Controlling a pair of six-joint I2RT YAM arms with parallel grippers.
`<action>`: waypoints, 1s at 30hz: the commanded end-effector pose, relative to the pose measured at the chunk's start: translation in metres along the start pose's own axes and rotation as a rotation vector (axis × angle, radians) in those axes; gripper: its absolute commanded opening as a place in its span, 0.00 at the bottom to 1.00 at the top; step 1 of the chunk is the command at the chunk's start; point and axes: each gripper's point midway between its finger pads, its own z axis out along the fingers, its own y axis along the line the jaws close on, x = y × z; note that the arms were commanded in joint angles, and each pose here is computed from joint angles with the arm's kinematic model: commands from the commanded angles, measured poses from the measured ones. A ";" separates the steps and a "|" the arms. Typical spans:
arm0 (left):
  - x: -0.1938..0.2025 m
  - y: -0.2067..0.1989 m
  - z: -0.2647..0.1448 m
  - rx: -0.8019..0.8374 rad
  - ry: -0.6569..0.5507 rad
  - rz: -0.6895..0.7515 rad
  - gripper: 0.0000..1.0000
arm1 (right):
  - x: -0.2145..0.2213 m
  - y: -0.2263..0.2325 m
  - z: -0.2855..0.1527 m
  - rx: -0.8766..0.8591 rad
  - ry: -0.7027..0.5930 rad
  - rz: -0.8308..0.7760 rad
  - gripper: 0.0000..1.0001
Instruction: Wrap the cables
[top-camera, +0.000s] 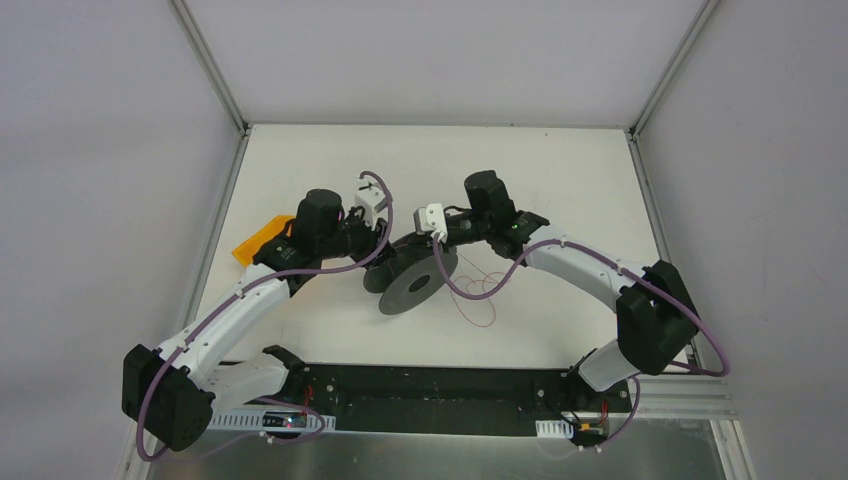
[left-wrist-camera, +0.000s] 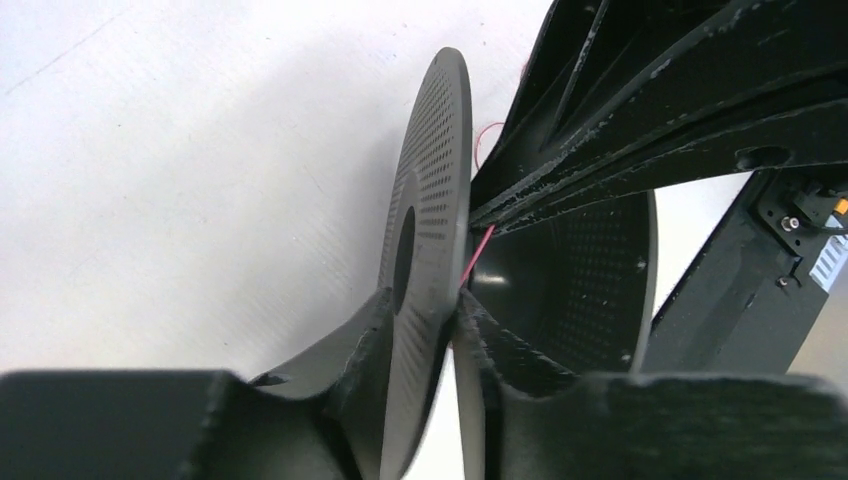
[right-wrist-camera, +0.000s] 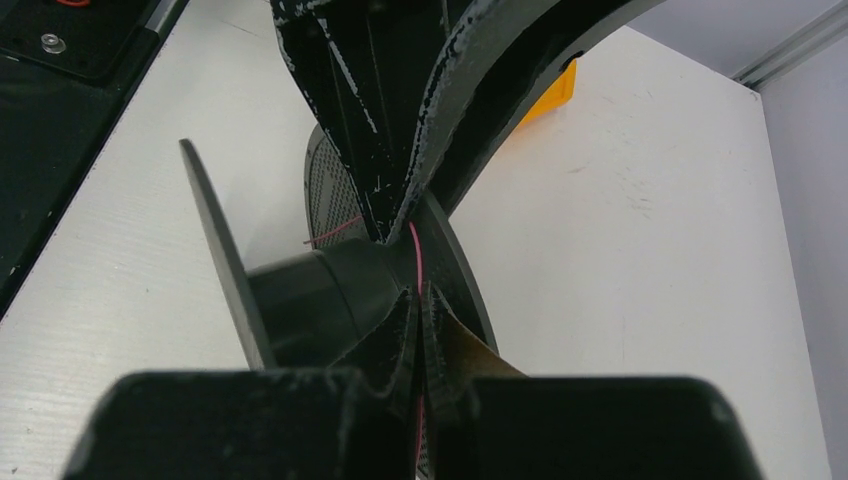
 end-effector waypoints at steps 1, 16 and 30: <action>-0.003 -0.008 0.001 0.046 -0.011 0.057 0.18 | -0.017 -0.003 -0.003 0.020 -0.039 -0.035 0.00; -0.009 0.030 -0.032 -0.126 0.001 0.117 0.00 | -0.062 0.000 -0.040 0.140 -0.077 0.122 0.26; -0.029 0.064 -0.086 -0.393 -0.218 0.010 0.00 | -0.037 -0.017 -0.071 0.584 -0.188 0.609 0.38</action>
